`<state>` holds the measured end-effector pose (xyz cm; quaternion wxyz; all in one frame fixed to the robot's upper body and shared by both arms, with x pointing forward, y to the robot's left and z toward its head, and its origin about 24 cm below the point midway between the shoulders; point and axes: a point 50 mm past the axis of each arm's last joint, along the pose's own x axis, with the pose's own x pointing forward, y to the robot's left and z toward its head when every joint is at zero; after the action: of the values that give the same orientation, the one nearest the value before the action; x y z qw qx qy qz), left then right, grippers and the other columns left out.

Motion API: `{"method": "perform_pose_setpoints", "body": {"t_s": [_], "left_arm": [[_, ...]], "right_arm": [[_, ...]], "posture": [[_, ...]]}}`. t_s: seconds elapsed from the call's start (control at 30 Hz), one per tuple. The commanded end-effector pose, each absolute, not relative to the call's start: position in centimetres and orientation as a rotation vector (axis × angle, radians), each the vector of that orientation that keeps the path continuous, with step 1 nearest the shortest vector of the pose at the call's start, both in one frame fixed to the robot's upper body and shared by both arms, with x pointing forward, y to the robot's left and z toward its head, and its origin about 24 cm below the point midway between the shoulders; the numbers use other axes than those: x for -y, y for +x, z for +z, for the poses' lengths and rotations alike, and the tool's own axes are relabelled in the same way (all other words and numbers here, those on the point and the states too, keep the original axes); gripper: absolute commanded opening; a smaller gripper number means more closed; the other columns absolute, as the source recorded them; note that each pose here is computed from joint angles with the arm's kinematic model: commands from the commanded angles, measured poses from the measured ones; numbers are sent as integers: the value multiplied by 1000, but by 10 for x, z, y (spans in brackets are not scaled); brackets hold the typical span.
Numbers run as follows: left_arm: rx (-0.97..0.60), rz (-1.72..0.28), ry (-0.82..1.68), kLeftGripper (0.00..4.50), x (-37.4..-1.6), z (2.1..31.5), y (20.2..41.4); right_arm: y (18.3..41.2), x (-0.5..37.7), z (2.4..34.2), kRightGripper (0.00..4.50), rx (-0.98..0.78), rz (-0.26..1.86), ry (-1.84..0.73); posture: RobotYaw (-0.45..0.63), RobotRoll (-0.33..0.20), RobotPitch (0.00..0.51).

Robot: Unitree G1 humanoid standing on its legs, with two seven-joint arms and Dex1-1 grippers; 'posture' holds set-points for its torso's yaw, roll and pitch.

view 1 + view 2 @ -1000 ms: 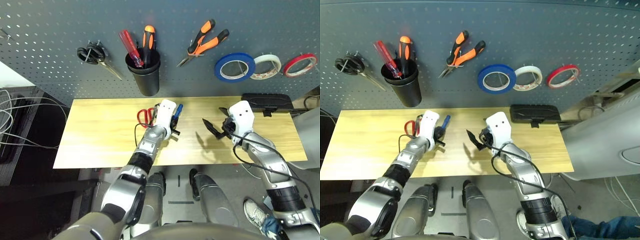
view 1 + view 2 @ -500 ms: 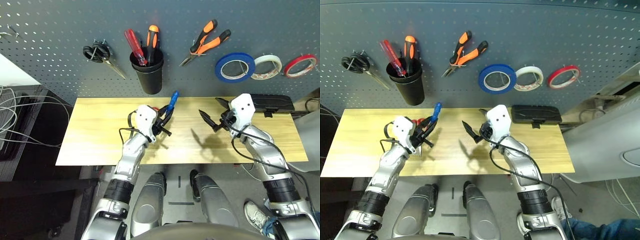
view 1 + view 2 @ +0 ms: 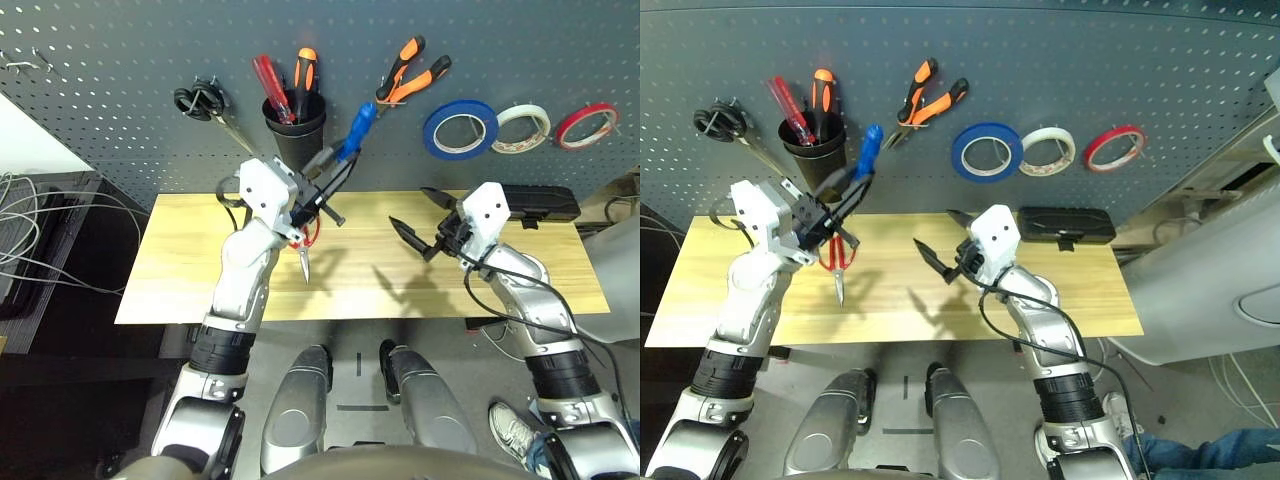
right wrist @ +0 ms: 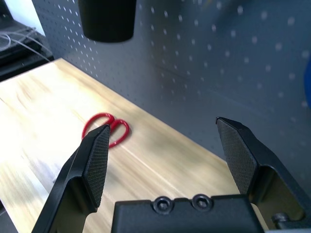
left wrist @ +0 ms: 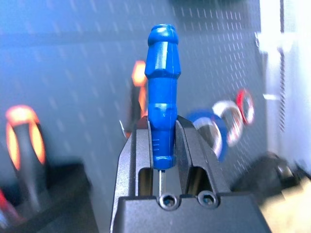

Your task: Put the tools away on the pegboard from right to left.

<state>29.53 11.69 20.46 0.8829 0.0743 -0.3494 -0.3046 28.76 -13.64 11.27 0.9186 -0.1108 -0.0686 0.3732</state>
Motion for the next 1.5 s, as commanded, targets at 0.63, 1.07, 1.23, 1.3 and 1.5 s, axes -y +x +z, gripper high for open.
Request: {"method": "perform_pose_setpoints", "body": {"t_s": [0.63, 1.07, 1.23, 1.3, 1.5], "left_arm": [[836, -416, 20, 544, -132, 254, 318], [689, -507, 118, 1565, -127, 229, 331], [720, -654, 144, 3219, -125, 240, 313], [715, -720, 140, 3911, -123, 243, 306], [584, -967, 228, 4459, -109, 235, 286]], "right_arm": [[295, 124, 127, 4500, 232, 757, -200], [291, 123, 127, 4500, 232, 754, -199], [288, 125, 122, 4500, 215, 753, -199], [287, 125, 121, 4500, 211, 751, -199], [284, 130, 115, 4500, 183, 757, -207]], "posture": [[72, 0, 236], [61, 0, 243], [65, 0, 250], [65, 0, 252], [65, 0, 258]]}}
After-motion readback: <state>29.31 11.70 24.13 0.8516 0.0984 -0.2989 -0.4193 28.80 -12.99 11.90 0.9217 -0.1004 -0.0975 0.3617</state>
